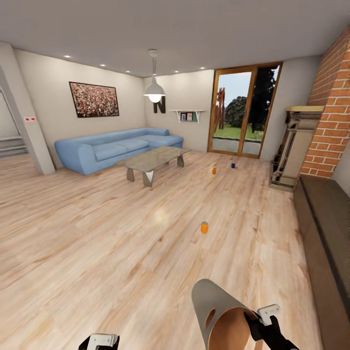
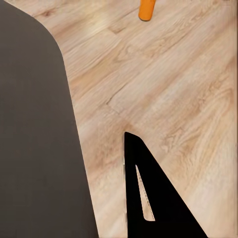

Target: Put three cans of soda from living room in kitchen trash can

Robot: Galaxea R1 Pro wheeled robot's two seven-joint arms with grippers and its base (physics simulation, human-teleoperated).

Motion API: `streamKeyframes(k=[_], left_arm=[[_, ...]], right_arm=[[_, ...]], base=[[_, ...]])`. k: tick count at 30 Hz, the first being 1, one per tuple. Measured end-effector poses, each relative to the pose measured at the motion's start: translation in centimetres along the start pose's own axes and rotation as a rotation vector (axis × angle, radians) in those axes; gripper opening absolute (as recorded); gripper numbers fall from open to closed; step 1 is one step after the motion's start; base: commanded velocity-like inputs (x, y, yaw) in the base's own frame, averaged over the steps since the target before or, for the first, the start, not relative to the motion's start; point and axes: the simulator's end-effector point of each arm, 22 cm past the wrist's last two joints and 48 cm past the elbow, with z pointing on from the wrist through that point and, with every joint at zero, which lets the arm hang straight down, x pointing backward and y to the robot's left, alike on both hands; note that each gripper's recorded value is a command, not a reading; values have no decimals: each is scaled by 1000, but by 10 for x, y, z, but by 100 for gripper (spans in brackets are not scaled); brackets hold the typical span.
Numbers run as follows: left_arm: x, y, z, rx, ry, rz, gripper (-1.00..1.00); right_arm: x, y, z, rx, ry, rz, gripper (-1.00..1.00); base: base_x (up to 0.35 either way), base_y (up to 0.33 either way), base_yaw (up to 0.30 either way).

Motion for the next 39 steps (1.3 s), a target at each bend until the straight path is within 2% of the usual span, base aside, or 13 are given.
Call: streamKeyframes(k=[16, 39], left_arm=[[-1, 0, 0, 0, -2, 0, 100], [-10, 0, -1, -1, -21, 0, 100]], right_arm=[[-1, 0, 0, 2, -3, 0, -100], [-11, -3, -2, 9, -23, 7, -100]], base=[[300, 0, -31], [300, 0, -200]])
